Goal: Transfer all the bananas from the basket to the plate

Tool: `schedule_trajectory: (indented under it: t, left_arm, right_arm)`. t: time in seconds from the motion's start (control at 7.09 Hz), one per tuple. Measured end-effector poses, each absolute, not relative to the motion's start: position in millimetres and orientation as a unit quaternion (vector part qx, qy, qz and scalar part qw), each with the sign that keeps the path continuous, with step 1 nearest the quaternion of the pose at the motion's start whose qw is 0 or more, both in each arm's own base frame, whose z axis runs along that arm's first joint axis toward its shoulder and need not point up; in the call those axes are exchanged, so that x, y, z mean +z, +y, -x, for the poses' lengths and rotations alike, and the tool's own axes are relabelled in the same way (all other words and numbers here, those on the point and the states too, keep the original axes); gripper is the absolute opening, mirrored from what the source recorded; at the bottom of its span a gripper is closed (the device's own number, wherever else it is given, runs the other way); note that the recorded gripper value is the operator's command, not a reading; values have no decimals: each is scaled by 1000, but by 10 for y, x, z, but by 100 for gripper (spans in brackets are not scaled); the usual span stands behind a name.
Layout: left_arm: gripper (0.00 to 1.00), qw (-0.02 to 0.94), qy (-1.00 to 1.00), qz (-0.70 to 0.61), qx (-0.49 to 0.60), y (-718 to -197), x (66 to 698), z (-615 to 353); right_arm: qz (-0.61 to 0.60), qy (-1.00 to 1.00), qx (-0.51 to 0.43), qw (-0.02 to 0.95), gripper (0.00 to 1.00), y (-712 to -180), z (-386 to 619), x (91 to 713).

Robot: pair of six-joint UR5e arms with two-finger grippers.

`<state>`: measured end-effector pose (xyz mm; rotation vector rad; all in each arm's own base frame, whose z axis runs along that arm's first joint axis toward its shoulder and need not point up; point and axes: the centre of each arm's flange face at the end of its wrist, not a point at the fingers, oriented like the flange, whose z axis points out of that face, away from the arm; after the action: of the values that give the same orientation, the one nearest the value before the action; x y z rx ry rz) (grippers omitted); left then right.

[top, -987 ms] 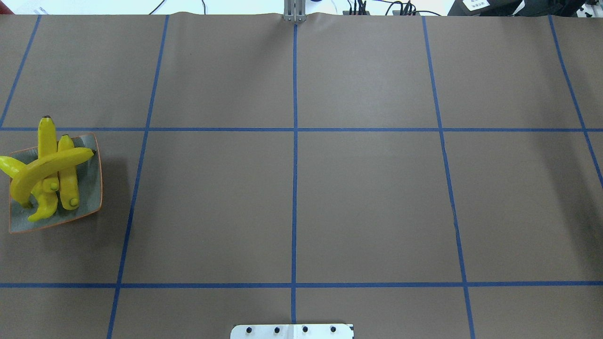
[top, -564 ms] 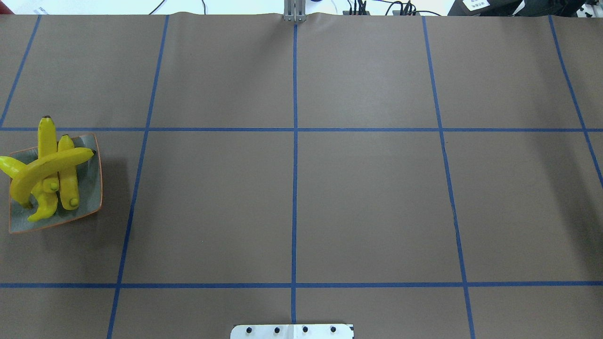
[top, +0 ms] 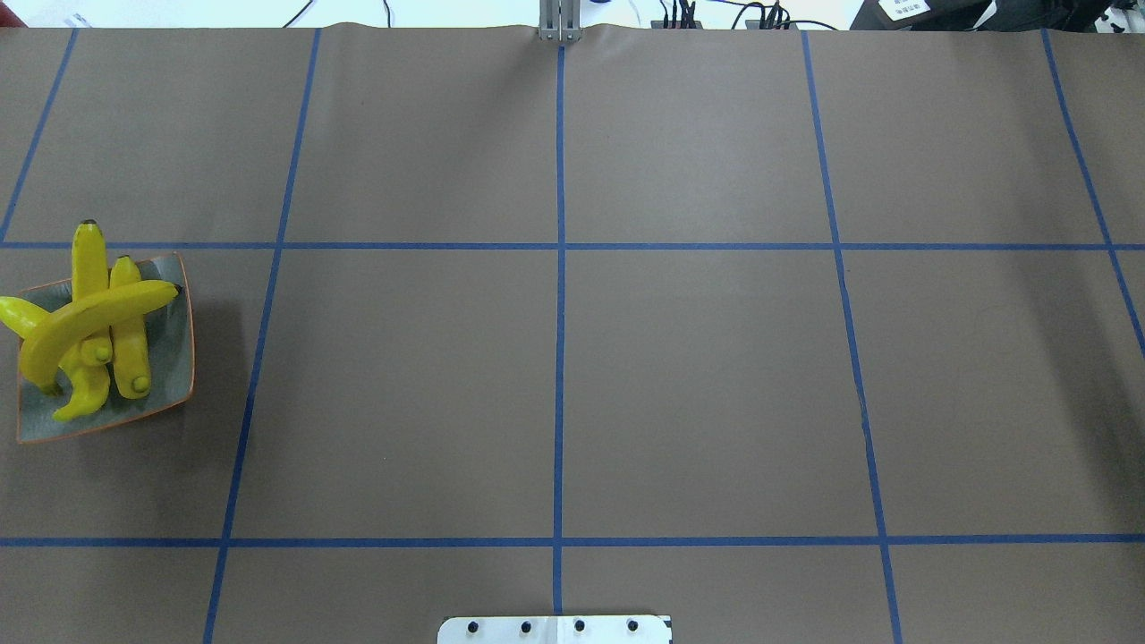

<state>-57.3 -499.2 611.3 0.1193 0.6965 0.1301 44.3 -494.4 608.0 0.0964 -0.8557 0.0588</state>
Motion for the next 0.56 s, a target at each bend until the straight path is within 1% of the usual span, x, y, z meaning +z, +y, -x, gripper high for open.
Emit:
schedule_trajectory:
  t: [0.56]
  left_arm:
    - [100,936,341,-57,63,-4992,6135,572]
  right_arm:
    - [-48,-414,28,909,100,-4942,-444,6069]
